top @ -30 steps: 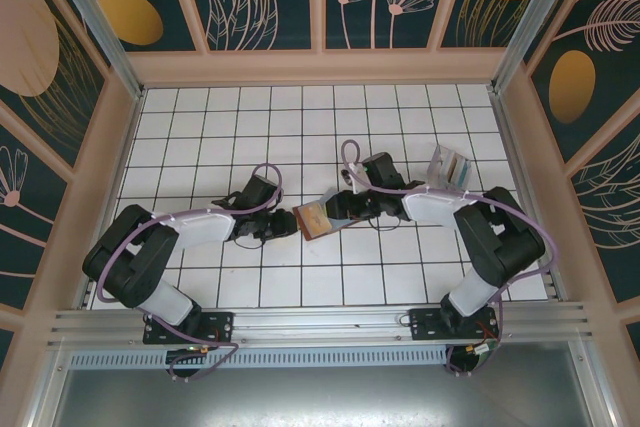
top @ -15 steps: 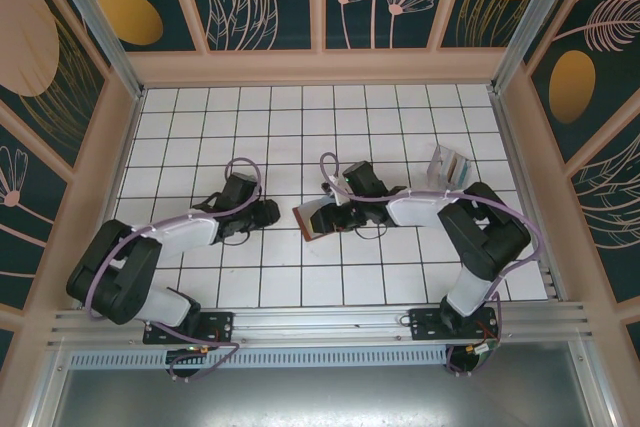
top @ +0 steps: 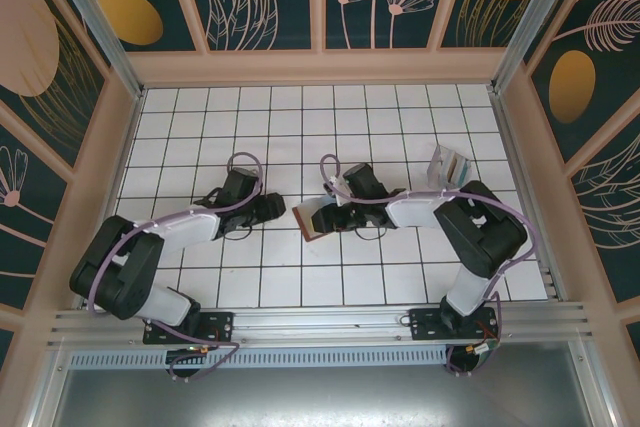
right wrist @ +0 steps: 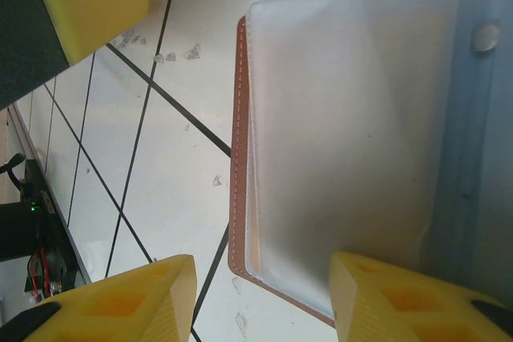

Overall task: Put the credit cards into the card holder
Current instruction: Flip over the card slot in the card holder, then pick up the credit card from the storage box.

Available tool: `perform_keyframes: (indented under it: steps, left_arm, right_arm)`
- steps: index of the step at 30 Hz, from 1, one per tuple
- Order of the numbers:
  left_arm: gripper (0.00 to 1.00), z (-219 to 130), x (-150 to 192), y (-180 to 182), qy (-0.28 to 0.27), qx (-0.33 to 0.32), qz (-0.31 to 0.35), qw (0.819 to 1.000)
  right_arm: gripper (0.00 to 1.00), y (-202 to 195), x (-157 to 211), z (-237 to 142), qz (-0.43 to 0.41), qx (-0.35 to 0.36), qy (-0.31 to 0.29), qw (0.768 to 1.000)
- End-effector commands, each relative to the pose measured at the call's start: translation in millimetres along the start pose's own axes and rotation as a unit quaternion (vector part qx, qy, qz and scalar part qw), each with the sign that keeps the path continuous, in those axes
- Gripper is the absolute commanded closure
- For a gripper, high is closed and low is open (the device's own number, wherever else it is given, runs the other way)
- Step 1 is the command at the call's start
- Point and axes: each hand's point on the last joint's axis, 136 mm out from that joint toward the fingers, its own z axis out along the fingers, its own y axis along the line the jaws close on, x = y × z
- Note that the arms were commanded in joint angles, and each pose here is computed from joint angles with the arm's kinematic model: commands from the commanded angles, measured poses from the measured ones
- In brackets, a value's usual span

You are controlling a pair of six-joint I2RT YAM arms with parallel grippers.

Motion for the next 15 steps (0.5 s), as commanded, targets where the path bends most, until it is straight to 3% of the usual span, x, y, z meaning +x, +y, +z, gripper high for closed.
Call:
perform_keyframes:
  steps: [1,4,7,12,15]
  left_arm:
    - [0.34,3.2,-4.1,-17.3,-0.004,0.026,0.016,1.0]
    - [0.32,3.7,-4.8,-22.9,-0.008,0.028,0.025,0.999]
    - [0.31,3.6,-4.6,-31.2,-0.019,0.008,0.061,0.998]
    - [0.31,6.5,-3.2,-37.2,-0.021,-0.002,0.08,0.997]
    - [0.31,10.5,-1.2,-37.0,-0.023,-0.01,0.09,0.996]
  right_arm:
    - [0.51,22.9,-15.5,-16.9,-0.023,-0.026,-0.038,0.999]
    - [0.51,23.0,-29.8,-31.1,-0.028,-0.006,-0.071,0.997]
    - [0.51,14.8,-55.1,-62.8,-0.032,0.065,-0.155,0.985]
    - [0.41,-8.1,-100.6,-149.8,-0.02,0.217,-0.309,0.926]
    - [0.36,-41.2,-112.8,-199.6,0.019,0.311,-0.352,0.883]
